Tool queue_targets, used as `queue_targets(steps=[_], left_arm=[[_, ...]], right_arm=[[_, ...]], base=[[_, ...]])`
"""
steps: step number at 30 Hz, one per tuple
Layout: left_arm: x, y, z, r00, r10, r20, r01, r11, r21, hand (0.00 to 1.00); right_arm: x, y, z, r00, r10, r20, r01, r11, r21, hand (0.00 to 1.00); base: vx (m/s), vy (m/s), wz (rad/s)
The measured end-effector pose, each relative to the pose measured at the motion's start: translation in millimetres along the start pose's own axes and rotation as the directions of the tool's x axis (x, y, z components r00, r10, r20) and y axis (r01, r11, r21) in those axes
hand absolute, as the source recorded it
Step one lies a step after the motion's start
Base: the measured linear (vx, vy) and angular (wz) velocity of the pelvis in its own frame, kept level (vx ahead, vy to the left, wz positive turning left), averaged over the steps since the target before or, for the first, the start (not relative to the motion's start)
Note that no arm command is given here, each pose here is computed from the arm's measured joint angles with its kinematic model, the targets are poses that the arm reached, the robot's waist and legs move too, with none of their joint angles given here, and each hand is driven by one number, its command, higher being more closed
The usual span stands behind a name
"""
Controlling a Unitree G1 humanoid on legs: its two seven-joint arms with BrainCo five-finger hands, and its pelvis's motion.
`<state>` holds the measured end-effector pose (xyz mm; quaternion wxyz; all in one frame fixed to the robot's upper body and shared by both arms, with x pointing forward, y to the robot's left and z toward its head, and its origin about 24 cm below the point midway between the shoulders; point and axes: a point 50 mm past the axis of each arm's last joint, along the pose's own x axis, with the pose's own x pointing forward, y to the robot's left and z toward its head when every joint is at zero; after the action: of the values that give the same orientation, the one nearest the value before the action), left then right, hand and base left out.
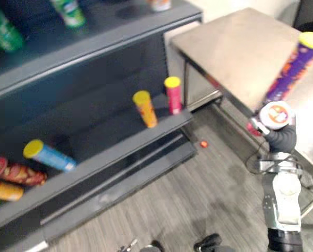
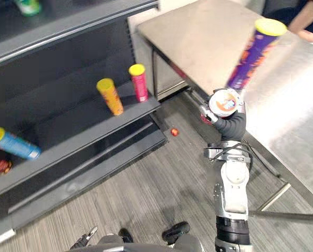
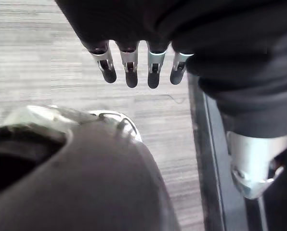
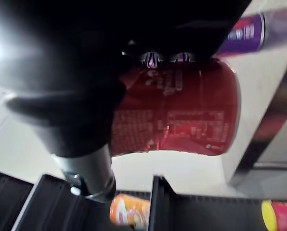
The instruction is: Put the gum and the chips on the shelf.
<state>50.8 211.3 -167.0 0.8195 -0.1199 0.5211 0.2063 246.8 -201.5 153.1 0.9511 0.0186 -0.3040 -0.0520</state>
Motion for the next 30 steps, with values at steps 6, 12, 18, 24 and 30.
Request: queue_targets(steps=[6, 12, 18, 24, 30], left_arm=[[1, 5, 4, 1.0, 0.031, 0.002, -0.031, 0.999, 0.032, 0.0], [1, 18, 7, 0.997, 0.078, 0.009, -0.078, 0.997, -0.017, 0.0], [1, 19, 9, 0.998, 0.067, 0.017, -0.066, 0.997, -0.043, 0.0], [4, 11, 22, 0.997, 0.037, 0.061, -0.033, 0.997, -0.065, 0.0], [5, -1, 30, 0.996, -0.018, 0.09, 0.015, 0.999, 0.028, 0.0]], right_arm=[[0, 1, 0, 1.0, -0.012, 0.001, 0.012, 0.998, -0.054, 1.0], [-14, 4, -11, 0.998, -0.023, -0.067, 0.019, 0.999, -0.05, 1.0], [-18, 14, -26, 0.99, 0.049, -0.134, -0.053, 0.998, -0.026, 1.0], [-15, 45, -33, 0.969, 0.187, -0.16, -0.185, 0.982, 0.03, 1.0], [-20, 55, -36, 0.949, 0.264, -0.175, -0.258, 0.965, 0.052, 1.0]], base=[[-0.08, 0.273, 0.25], [-0.04, 0.086, -0.02], [0.04, -0.001, 0.04], [0.02, 0.054, 0.26], [0.02, 0.203, 1.04]])
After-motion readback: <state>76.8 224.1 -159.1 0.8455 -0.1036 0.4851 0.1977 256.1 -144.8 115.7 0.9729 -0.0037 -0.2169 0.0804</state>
